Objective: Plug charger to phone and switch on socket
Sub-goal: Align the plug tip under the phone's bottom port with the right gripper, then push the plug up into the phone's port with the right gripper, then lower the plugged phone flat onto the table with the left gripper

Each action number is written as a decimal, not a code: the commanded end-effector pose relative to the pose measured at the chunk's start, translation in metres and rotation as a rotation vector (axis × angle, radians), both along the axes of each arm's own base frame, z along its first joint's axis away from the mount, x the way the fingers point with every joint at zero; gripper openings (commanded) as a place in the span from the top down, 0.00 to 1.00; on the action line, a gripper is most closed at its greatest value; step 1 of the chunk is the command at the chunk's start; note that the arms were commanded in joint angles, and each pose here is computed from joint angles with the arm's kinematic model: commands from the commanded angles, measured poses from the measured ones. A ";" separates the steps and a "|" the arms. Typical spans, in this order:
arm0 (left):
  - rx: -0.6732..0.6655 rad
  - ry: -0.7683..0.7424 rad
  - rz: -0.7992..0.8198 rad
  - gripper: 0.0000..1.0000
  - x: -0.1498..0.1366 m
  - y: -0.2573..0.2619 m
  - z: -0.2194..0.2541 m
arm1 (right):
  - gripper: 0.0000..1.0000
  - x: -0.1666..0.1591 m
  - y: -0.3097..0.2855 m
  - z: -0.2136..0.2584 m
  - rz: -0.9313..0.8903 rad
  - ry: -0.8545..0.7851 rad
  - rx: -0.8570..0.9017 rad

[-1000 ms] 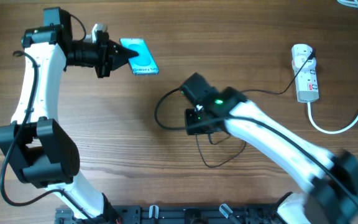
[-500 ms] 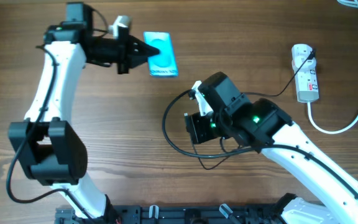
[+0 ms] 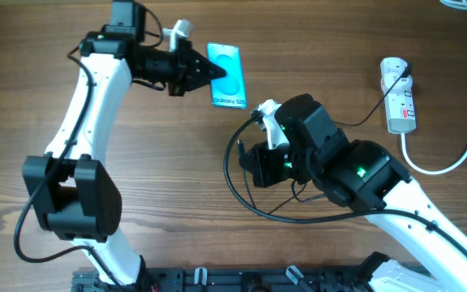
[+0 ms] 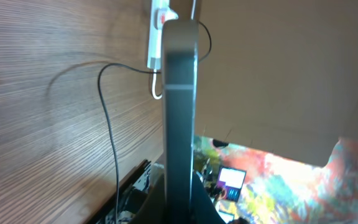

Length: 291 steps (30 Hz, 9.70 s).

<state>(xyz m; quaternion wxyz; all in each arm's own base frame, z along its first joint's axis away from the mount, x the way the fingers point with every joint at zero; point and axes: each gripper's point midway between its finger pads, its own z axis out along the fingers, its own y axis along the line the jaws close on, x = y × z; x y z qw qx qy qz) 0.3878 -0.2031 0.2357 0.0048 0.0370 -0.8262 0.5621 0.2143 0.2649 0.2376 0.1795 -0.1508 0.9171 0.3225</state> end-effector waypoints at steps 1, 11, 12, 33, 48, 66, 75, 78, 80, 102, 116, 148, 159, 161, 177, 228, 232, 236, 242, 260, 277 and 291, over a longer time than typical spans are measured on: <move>-0.027 -0.094 -0.051 0.96 -0.006 -0.014 0.020 | 0.96 0.002 0.003 0.000 -0.034 0.046 0.014; -0.005 -0.180 -0.107 0.96 -0.012 -0.027 0.017 | 0.96 0.031 -0.005 -0.015 -0.182 0.012 -0.063; 0.002 -0.186 -0.116 0.96 -0.013 -0.031 0.016 | 0.95 0.031 -0.004 -0.017 -0.177 0.019 -0.064; 0.042 -0.239 -0.159 0.96 -0.019 -0.043 0.009 | 0.96 0.052 -0.007 -0.041 -0.266 0.026 -0.133; 0.050 -0.272 -0.160 0.96 -0.015 -0.040 0.008 | 0.95 0.048 -0.001 -0.037 -0.202 0.013 -0.119; 0.048 -0.281 -0.159 0.96 -0.014 -0.040 0.009 | 0.96 0.055 -0.008 -0.028 -0.231 -0.016 -0.140; 0.044 -0.269 -0.161 0.96 -0.016 -0.040 0.009 | 0.96 0.058 -0.012 -0.028 -0.235 -0.038 -0.160; 0.020 -0.267 -0.169 0.96 -0.018 -0.042 0.013 | 0.96 0.058 -0.011 -0.028 -0.234 -0.037 -0.157; 0.020 -0.267 -0.169 0.96 -0.018 -0.042 0.013 | 0.96 0.058 -0.011 -0.028 -0.234 -0.037 -0.157; 0.020 -0.267 -0.169 0.96 -0.018 -0.042 0.013 | 0.96 0.058 -0.010 -0.027 -0.265 0.014 -0.115; 0.021 -0.267 -0.169 0.96 -0.018 -0.042 0.013 | 0.96 0.060 -0.010 -0.025 -0.283 0.044 -0.082; -0.004 -0.237 -0.178 0.96 -0.024 -0.043 0.015 | 0.96 0.086 -0.010 -0.009 -0.310 -0.060 -0.034; -0.007 -0.225 -0.179 0.96 -0.025 -0.043 0.015 | 0.95 0.092 -0.017 -0.010 -0.325 -0.101 -0.072; -0.007 -0.225 -0.179 0.96 -0.025 -0.043 0.015 | 0.91 0.091 -0.017 -0.010 -0.325 -0.100 -0.072; 0.216 -0.228 -0.088 0.96 -0.005 -0.017 -0.018 | 0.00 0.054 -0.024 -0.034 -0.254 0.071 -0.135; 0.504 -0.026 -0.149 0.96 -0.013 -0.014 -0.202 | 0.00 0.025 -0.008 -0.032 -0.114 0.179 -0.067; 0.527 -0.037 -0.142 0.96 -0.010 -0.011 -0.206 | 0.00 0.025 -0.008 -0.032 -0.114 0.179 -0.067; 0.560 -0.041 -0.137 0.96 -0.008 -0.007 -0.210 | 0.00 0.026 -0.008 -0.032 -0.114 0.178 -0.067; 0.573 -0.039 -0.135 0.96 -0.007 -0.006 -0.215 | 0.00 0.025 -0.008 -0.032 -0.114 0.179 -0.066; 0.638 -0.027 -0.131 0.87 -0.008 0.004 -0.229 | 0.00 0.026 -0.009 -0.033 -0.118 0.174 -0.071; 0.734 0.003 -0.132 0.71 -0.020 0.021 -0.249 | 0.00 0.025 -0.010 -0.034 -0.118 0.179 -0.076; 0.805 0.014 -0.128 0.55 -0.022 0.033 -0.254 | 0.00 0.024 -0.015 -0.038 -0.131 0.187 -0.108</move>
